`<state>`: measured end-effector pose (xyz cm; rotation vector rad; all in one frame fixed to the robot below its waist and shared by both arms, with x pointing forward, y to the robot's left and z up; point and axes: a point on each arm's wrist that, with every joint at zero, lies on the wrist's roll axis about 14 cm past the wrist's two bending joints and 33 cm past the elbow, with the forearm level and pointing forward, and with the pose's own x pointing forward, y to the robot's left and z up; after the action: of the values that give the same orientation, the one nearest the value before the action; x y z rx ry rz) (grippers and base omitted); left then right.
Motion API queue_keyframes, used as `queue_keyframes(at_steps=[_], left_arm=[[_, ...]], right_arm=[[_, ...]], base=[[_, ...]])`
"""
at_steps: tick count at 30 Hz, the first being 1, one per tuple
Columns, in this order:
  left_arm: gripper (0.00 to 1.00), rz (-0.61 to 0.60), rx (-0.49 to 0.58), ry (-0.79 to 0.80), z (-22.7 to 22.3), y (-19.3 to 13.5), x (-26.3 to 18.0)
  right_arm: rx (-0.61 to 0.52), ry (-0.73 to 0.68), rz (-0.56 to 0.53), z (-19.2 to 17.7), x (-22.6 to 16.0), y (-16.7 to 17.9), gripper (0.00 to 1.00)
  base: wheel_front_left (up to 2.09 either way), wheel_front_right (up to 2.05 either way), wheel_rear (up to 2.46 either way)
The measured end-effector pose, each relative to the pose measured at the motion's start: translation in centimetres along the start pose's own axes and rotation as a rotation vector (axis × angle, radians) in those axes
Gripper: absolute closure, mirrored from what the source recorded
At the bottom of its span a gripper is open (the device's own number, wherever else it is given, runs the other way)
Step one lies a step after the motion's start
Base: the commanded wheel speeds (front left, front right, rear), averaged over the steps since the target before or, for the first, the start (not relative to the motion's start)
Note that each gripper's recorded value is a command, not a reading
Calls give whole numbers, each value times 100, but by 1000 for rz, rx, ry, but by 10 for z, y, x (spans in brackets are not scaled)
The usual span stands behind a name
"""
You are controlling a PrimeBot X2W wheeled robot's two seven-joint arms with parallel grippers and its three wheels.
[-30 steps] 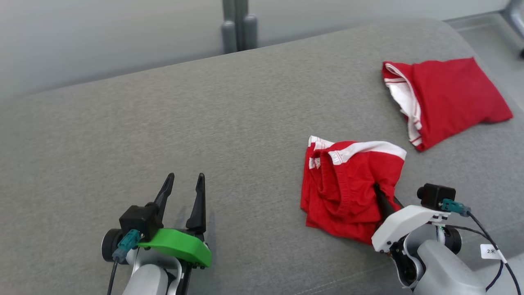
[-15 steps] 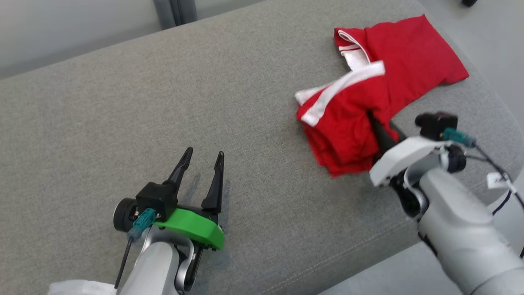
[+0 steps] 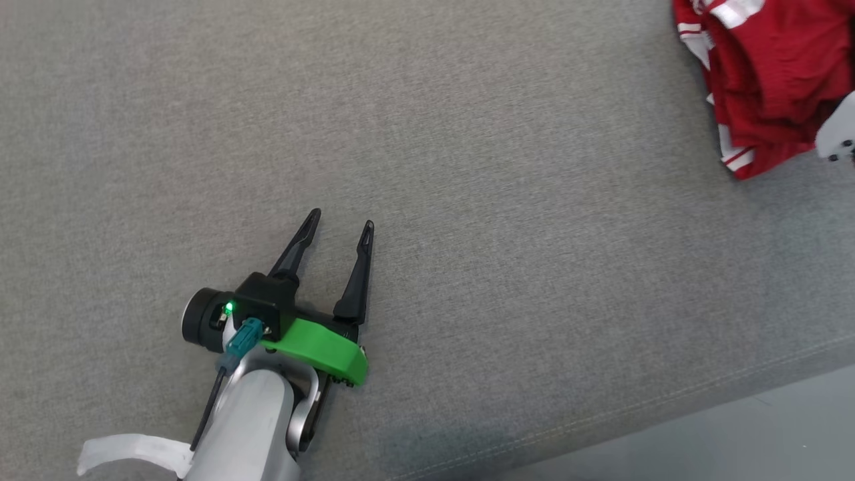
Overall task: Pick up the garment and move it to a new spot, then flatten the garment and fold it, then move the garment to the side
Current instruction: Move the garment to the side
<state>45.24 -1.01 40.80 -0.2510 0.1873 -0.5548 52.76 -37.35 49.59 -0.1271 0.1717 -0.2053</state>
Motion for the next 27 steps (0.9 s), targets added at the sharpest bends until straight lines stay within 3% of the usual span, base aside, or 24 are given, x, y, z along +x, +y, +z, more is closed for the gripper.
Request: queue_keyframes(at_steps=[2, 3, 4, 10, 16, 27], left_arm=[[0, 24, 2, 12, -5, 10, -3], [0, 34, 2, 17, -8, 15, -4], [0, 44, 3, 22, -10, 19, -5], [0, 107, 3, 42, -19, 43, -13], [0, 166, -1, 19, -8, 56, -22], [0, 233, 4, -34, 19, 55, -50]], right_arm=[[-18, 28, -29, -7, 10, -9, 100], [-12, 34, -49, -9, 15, -14, 66], [-13, 38, -67, -10, 19, -19, 0], [-27, 55, -110, -24, 37, -24, 0], [12, 2, 15, -33, 31, 43, 0], [105, -3, 291, -50, -43, 161, 0]], base=[[0, 0, 0], [0, 0, 0], [0, 0, 0], [0, 0, 0], [0, 0, 0], [0, 0, 0]])
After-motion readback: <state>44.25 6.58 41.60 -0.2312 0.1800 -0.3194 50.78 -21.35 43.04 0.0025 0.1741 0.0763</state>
